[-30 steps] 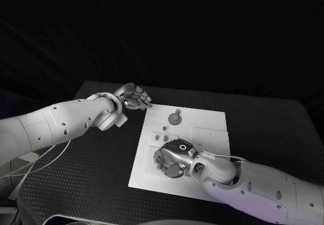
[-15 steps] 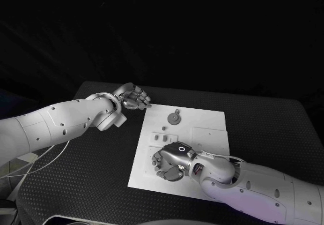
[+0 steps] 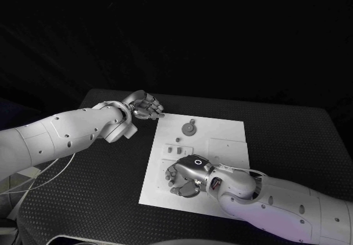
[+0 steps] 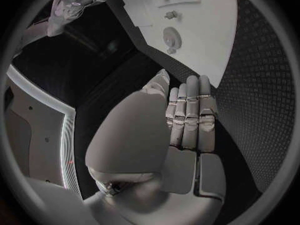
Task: Assemble the parts on the task board
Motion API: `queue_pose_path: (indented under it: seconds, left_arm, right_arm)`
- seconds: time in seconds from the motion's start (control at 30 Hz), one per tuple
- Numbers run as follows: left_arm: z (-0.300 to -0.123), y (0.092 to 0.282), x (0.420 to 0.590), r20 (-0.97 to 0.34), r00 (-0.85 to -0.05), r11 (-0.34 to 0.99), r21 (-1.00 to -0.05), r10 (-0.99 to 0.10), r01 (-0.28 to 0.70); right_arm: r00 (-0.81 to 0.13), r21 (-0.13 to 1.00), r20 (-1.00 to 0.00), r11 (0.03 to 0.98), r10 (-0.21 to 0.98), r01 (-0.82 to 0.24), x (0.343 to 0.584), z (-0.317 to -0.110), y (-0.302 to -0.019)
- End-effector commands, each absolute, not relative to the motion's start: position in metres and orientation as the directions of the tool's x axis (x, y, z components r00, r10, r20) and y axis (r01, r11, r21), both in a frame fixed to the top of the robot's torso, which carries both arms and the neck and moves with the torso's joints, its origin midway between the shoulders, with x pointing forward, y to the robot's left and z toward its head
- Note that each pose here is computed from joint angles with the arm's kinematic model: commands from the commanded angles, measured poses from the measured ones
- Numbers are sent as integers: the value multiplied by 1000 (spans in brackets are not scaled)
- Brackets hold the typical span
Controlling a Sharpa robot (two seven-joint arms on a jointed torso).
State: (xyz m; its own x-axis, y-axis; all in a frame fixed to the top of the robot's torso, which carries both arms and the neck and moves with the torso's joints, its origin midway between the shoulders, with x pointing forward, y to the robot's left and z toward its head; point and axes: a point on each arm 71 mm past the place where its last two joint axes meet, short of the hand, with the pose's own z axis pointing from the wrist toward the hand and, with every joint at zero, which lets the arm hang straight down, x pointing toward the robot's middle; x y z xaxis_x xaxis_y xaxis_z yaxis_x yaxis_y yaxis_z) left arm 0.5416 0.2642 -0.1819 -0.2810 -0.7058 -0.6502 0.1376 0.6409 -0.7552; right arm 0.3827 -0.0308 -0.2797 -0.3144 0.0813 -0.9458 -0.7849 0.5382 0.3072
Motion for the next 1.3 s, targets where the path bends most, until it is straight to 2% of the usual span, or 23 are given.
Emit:
queue_pose_path:
  seconds: [0.03,0.57,1.3]
  left_arm:
    - [-181,262,541,-649,-287,637,-756,-704,148]
    - [-181,263,541,-649,-289,638,-756,-704,146]
    - [-181,264,541,-650,-288,639,-756,-704,144]
  right_arm:
    - [-318,313,-944,536,88,-784,380,-281,-32]
    - [-255,313,-950,564,182,-764,383,-275,-37]
    - [-260,319,-948,575,185,-753,385,-276,-41]
